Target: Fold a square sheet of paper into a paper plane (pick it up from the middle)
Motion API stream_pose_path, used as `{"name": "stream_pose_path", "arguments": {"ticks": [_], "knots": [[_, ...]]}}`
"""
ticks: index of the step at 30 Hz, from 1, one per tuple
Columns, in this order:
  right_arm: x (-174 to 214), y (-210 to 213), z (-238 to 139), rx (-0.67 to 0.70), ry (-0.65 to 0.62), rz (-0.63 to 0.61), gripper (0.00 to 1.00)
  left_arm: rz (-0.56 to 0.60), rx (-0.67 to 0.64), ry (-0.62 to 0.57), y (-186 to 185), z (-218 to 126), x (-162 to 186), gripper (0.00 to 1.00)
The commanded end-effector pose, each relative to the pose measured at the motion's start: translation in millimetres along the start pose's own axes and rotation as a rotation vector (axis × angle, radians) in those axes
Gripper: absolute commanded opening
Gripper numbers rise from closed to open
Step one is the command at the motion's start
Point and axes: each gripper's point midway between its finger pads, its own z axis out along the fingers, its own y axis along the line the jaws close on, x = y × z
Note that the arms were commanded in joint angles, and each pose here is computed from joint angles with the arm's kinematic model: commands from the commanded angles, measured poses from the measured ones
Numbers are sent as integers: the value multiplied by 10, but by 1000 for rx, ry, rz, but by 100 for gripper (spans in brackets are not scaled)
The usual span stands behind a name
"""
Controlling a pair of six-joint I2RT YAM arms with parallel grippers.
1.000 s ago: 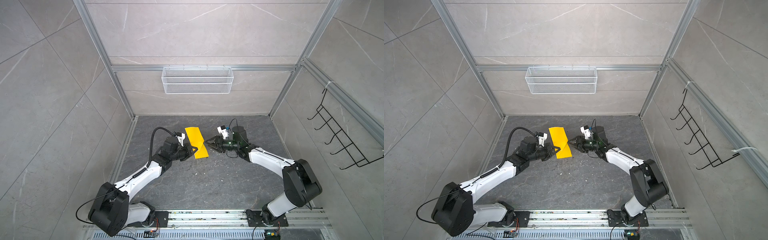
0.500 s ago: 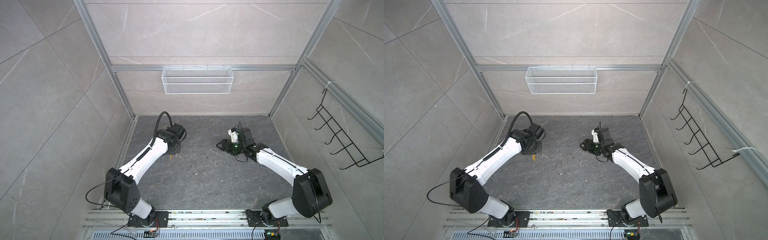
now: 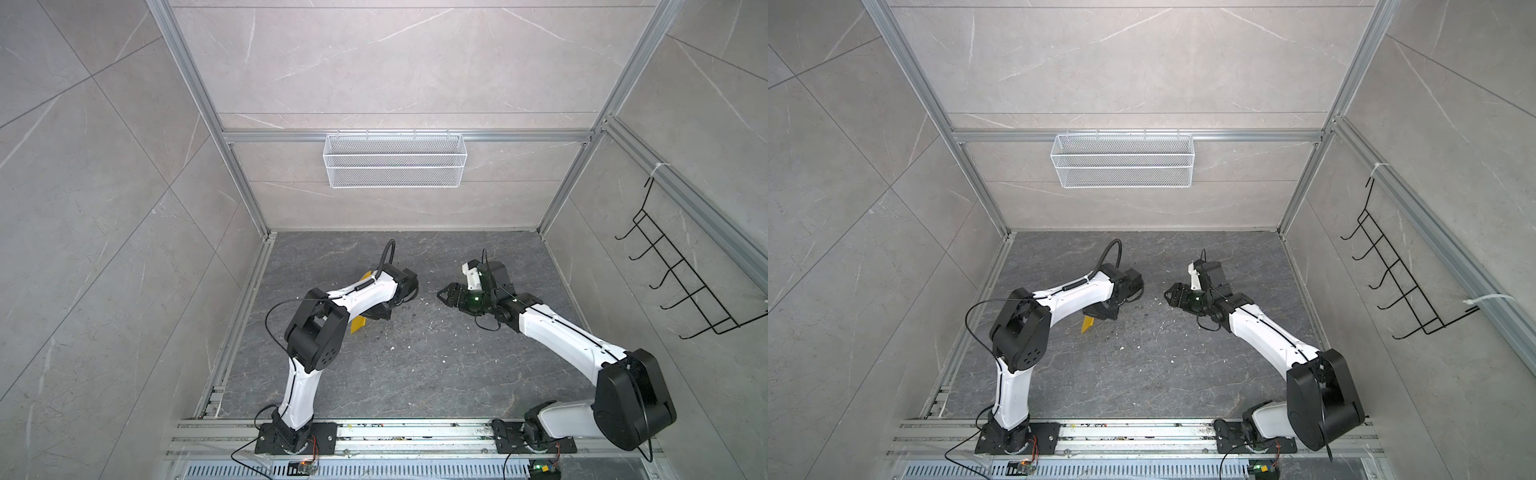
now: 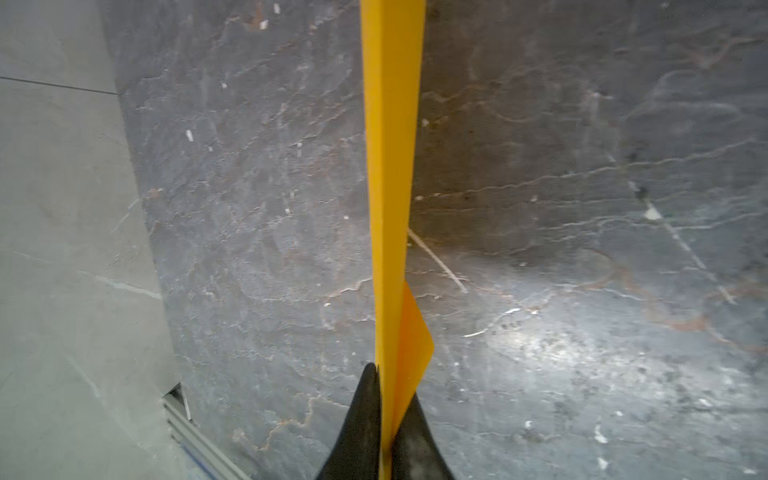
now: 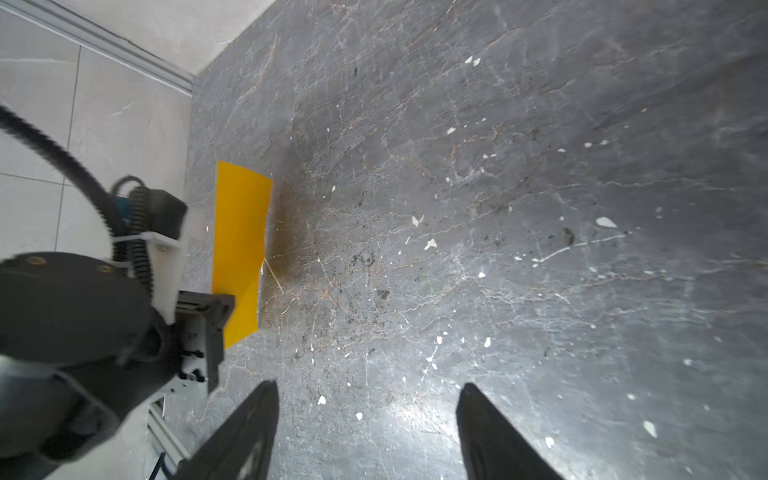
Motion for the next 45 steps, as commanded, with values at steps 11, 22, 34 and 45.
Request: {"name": "stream_pose_path", "arguments": {"ticks": [11,22,34,45], "knots": [[67,-15,102,23,56,-14,68,-150,795,-13,-966,-641,-229,57],[756,773,756,-98,288,-154,63,-446,978,-97,-29,-532,-83,90],[1000,1250,1497,-169,400,-171,58,-639,968,-53,379,-152,318,99],[1075,976,1868,-38,455,-208,57,-658,1013,-4,285,-91,324,92]]}}
